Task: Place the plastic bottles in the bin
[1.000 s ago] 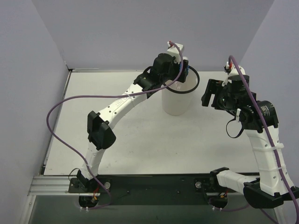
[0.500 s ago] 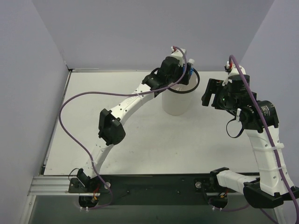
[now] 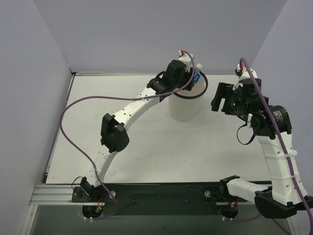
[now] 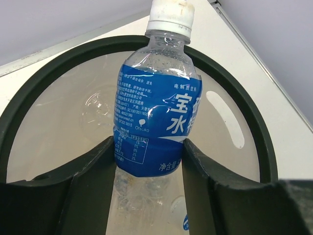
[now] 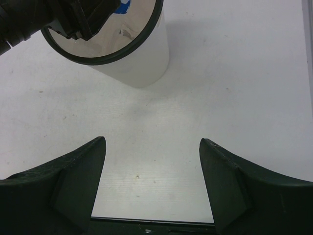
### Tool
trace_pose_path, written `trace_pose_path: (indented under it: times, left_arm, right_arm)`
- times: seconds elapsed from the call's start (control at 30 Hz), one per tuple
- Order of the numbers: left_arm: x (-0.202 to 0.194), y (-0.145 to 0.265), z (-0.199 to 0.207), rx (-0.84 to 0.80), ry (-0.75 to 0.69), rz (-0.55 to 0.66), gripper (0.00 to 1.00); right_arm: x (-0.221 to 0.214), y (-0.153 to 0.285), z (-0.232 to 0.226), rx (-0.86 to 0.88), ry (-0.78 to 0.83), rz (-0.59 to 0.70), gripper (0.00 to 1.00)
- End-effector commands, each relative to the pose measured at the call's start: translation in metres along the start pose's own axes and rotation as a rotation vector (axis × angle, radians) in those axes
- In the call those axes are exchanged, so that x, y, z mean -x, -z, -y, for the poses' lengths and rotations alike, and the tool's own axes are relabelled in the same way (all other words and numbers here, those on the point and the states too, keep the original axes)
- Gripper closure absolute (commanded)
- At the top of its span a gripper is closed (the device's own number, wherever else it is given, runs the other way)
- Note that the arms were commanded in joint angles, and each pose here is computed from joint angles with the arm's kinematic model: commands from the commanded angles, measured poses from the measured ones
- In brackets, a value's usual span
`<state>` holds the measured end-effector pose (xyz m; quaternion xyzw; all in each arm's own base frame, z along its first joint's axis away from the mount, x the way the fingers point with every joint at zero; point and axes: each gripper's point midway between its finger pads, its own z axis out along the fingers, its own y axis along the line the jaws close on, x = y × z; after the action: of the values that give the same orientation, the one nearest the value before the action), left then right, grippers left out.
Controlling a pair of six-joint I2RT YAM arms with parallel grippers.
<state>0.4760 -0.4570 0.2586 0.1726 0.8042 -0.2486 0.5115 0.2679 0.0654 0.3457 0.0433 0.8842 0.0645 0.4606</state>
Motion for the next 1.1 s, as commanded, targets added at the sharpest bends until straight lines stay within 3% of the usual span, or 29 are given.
trace_pose_path:
  times: [0.0, 0.2, 0.5, 0.6, 0.63, 0.67, 0.8, 0.9, 1.07]
  left_arm:
    - [0.041, 0.040, 0.005, -0.037, -0.054, 0.064, 0.57]
    - [0.057, 0.057, 0.002, -0.026, -0.089, 0.126, 0.57]
    - [0.095, 0.070, 0.006, -0.069, -0.093, 0.441, 0.57]
    - [0.088, 0.075, 0.002, -0.081, -0.075, 0.490, 0.55]
    - [0.085, 0.076, 0.001, -0.078, -0.064, 0.494, 0.53]
    - [0.075, 0.076, -0.004, -0.066, -0.052, 0.476, 0.42]
    - [0.067, 0.082, -0.005, -0.057, -0.042, 0.420, 0.24]
    - [0.076, 0.090, -0.008, -0.031, -0.040, 0.402, 0.17]
    - [0.089, 0.099, -0.009, 0.001, -0.041, 0.368, 0.16]
  right_arm:
    - [0.006, 0.006, 0.004, -0.011, -0.005, 0.026, 0.28]
    - [0.008, 0.005, 0.003, -0.008, -0.007, 0.028, 0.28]
    - [0.007, 0.005, 0.001, 0.001, -0.010, 0.025, 0.28]
    - [0.007, 0.006, 0.001, 0.002, -0.013, 0.024, 0.28]
    - [0.007, 0.005, 0.001, 0.004, -0.013, 0.024, 0.28]
    - [0.007, 0.006, 0.000, 0.005, -0.011, 0.025, 0.28]
    - [0.007, 0.004, -0.001, 0.007, -0.010, 0.020, 0.28]
    - [0.008, 0.000, -0.003, 0.011, -0.012, 0.011, 0.28]
    - [0.015, -0.010, -0.011, 0.023, -0.023, -0.005, 0.28]
